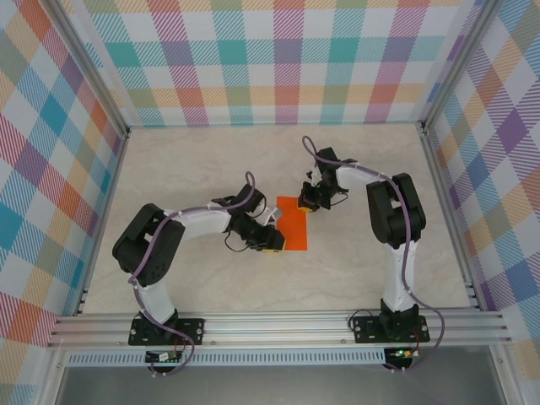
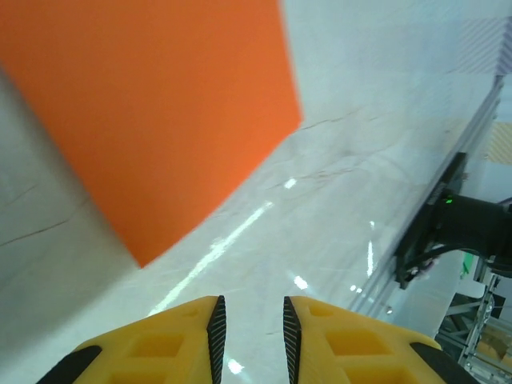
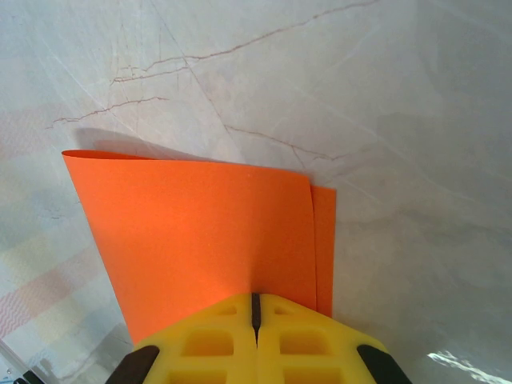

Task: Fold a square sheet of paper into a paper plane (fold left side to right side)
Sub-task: First fold the square sheet of paper in half at the center of the table.

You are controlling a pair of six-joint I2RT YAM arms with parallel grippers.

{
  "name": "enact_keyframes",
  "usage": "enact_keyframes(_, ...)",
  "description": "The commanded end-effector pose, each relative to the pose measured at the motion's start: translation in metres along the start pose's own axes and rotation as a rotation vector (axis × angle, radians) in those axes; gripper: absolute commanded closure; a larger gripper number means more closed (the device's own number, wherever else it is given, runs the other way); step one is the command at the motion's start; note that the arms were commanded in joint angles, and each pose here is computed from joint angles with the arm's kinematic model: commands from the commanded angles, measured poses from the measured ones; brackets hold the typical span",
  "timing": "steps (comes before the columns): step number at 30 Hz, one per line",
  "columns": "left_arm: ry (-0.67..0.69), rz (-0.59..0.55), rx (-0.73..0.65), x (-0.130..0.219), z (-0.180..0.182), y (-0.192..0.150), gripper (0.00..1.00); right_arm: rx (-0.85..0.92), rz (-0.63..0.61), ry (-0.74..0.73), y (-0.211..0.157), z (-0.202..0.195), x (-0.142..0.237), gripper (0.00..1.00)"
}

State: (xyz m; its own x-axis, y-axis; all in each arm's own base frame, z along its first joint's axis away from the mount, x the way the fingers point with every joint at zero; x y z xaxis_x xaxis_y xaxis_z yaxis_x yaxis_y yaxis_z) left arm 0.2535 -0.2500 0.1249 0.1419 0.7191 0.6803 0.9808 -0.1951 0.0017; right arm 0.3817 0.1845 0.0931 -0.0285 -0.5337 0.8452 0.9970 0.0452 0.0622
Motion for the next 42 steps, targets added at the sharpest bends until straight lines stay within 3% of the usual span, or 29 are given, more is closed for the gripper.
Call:
enact_keyframes(1,-0.059,-0.063,-0.021,0.023,-0.021,0.025,0.72,-0.024,0.06,-0.074,-0.01,-0.016,-0.013,0.97)
enact_keyframes(7,-0.057,-0.068,0.013,-0.002,-0.009,0.065,0.75,-0.021,0.058,-0.078,-0.01,-0.016,-0.011,0.97)
enact_keyframes(12,0.004,-0.062,0.043,-0.019,0.011,0.071,0.76,-0.022,0.061,-0.076,-0.011,-0.016,-0.012,0.97)
enact_keyframes(23,0.08,0.009,0.091,-0.03,0.039,0.028,0.76,-0.022,0.063,-0.084,-0.012,-0.017,-0.013,0.97)
enact_keyframes(34,0.077,0.045,0.043,-0.017,0.023,-0.024,0.75,0.001,0.034,-0.036,-0.008,-0.01,-0.008,0.96)
enact_keyframes(36,0.063,0.009,0.019,-0.005,0.012,-0.025,0.75,0.028,0.004,0.005,-0.003,0.001,0.002,0.93)
enact_keyframes(42,0.077,-0.16,0.025,0.041,-0.015,-0.004,0.69,0.146,-0.137,0.047,0.006,0.04,0.063,0.66)
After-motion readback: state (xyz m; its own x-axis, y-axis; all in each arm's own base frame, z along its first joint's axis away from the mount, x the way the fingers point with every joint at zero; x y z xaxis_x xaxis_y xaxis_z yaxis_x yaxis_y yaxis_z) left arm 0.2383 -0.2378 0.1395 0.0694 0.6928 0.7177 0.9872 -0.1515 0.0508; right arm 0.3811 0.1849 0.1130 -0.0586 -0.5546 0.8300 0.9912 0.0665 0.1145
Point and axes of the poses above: each hand's point on the last joint's axis, 136 mm out from that joint toward the fingers, its own x axis back along the fingers, its own z axis along the line the jaws close on, y = z × x, the point moved 9 cm from there along x, back along the fingers, and after that the axes turned 8 degrees about x, right-handed, at the moved point
